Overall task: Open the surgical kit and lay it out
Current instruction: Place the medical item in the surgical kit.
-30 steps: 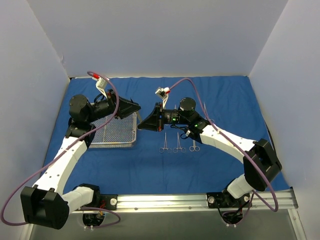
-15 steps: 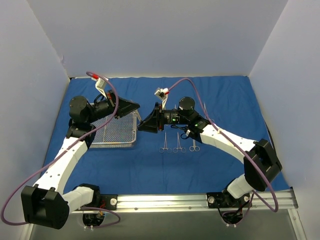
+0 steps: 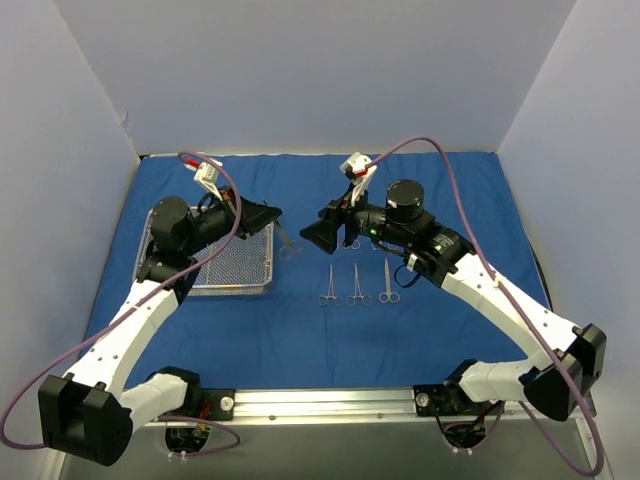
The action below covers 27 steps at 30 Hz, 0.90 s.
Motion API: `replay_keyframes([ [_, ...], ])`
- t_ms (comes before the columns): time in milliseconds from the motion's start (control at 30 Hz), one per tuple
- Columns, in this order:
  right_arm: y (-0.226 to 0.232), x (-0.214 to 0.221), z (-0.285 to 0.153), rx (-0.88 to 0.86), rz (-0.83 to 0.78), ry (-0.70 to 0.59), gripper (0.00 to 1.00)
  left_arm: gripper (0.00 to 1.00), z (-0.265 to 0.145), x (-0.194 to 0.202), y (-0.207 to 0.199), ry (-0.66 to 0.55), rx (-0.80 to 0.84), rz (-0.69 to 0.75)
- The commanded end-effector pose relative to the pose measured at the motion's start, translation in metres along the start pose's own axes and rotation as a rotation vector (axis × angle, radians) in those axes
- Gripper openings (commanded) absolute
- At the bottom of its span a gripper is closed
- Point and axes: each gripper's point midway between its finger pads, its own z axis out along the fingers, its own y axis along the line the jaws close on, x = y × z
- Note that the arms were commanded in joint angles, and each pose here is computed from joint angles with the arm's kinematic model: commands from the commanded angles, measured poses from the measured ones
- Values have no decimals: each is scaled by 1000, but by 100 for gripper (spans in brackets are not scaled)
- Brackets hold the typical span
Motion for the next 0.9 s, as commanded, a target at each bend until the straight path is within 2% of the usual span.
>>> replay_keyframes([
  [0, -18, -13, -13, 183, -99, -8, 65, 2, 6, -12, 6, -51, -111, 16],
  [200, -21, -6, -3, 272, -158, 22, 64, 2, 23, 1, 5, -29, -162, -25],
  [433, -13, 8, 12, 271, -184, 73, 56, 2, 34, 4, 5, -22, -167, -46],
  [867, -16, 25, 32, 268, -189, 117, 50, 2, 41, 11, -2, 5, -148, -49],
])
